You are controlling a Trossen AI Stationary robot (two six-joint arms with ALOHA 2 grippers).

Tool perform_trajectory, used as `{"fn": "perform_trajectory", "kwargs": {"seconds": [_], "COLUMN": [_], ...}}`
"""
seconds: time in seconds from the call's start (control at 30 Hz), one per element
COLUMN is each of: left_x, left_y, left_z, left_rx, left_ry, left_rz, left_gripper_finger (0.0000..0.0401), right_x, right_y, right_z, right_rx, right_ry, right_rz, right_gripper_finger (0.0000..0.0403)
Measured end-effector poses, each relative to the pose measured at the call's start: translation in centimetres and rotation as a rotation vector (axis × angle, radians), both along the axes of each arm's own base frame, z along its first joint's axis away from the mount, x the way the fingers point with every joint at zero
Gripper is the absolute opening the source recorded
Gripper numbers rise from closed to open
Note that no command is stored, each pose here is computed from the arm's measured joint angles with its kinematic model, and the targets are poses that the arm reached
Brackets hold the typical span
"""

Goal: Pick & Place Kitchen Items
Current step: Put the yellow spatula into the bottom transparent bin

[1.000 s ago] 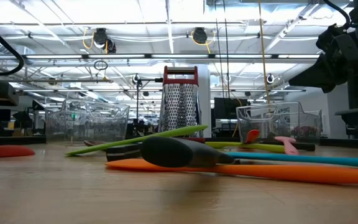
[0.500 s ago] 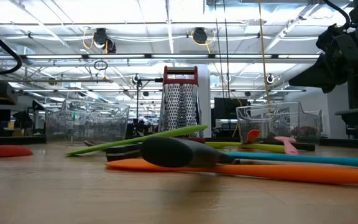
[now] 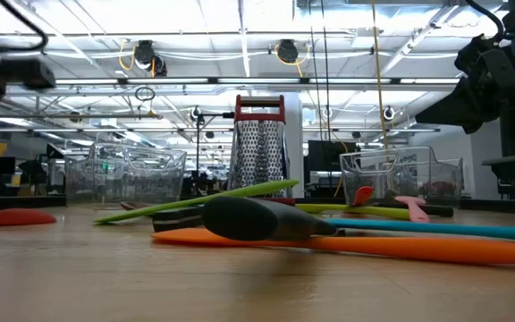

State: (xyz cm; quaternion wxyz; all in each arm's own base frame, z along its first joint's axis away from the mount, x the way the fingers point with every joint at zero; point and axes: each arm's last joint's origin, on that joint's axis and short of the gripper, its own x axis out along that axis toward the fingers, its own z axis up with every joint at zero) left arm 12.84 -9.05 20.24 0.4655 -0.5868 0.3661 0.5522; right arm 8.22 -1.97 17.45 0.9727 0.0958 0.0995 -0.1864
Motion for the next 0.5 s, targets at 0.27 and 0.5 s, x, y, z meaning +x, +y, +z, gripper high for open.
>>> {"fn": "perform_trajectory", "kwargs": {"seconds": [0.27,0.5], "left_x": [1.8,4.5], "left_y": [-0.6,-1.2], "left_z": [4.2,5.6], "left_rx": [0.133,0.322], "left_ry": [-0.224,-0.515], "left_rz": [-0.204,-0.428], "left_gripper_finger": [0.0006,0.0004], "right_x": [0.0,0.1], "right_y": [0.0,0.0], "right_z": [0.0,0.2], "right_rx": [0.0,0.001], "right_ry": [0.001,-0.024], "right_rz": [0.0,-0.001], "right_gripper_finger": [0.0,0.0]}}
